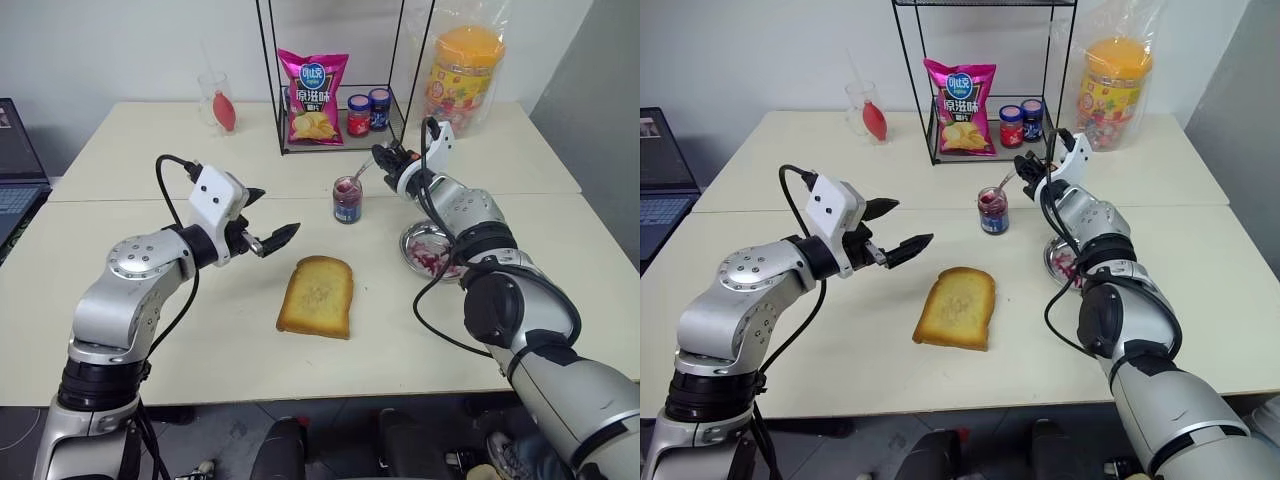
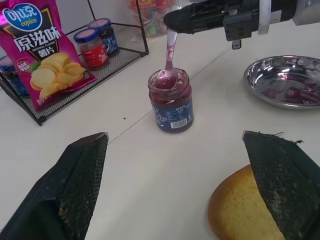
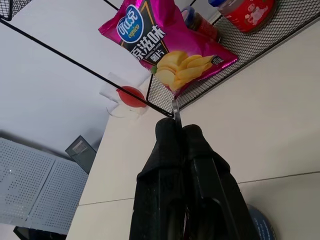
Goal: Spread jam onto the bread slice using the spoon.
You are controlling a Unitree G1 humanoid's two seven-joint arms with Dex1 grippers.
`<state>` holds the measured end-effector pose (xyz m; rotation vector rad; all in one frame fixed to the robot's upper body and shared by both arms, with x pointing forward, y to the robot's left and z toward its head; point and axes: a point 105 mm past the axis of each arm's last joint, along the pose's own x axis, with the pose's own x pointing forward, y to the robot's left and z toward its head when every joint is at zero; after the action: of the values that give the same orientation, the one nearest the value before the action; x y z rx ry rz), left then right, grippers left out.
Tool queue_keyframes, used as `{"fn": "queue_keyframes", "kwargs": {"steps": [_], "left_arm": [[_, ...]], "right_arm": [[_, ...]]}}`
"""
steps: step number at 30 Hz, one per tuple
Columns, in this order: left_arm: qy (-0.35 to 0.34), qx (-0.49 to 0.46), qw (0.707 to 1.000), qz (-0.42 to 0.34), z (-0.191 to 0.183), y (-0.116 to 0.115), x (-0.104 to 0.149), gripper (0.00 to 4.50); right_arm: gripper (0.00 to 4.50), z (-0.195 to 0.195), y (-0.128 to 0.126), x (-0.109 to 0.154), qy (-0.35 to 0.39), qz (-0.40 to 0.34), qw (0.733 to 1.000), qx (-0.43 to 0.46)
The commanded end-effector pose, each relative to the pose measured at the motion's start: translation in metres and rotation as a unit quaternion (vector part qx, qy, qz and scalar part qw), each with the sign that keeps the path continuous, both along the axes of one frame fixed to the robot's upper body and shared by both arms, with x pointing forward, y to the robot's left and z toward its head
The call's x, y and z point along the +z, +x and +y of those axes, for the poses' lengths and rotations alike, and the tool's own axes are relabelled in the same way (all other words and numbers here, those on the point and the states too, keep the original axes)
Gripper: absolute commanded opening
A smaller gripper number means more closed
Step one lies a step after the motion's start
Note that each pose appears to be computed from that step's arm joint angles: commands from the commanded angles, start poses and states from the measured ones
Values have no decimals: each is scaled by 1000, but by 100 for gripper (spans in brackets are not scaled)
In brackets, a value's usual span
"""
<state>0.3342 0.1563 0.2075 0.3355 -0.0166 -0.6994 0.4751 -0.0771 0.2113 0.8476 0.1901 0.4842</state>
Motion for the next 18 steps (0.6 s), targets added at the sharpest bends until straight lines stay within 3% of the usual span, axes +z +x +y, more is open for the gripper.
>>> {"fn": "queue_keyframes", "kwargs": {"steps": [1, 18], "left_arm": [[1, -6, 1000, -25, -3, 0, 11, 450], [-12, -36, 999, -27, -11, -6, 18, 450]], "right_arm": [[2, -7, 2, 21, 21, -24, 999, -11], [2, -23, 4, 29, 58, -19, 998, -31]]}}
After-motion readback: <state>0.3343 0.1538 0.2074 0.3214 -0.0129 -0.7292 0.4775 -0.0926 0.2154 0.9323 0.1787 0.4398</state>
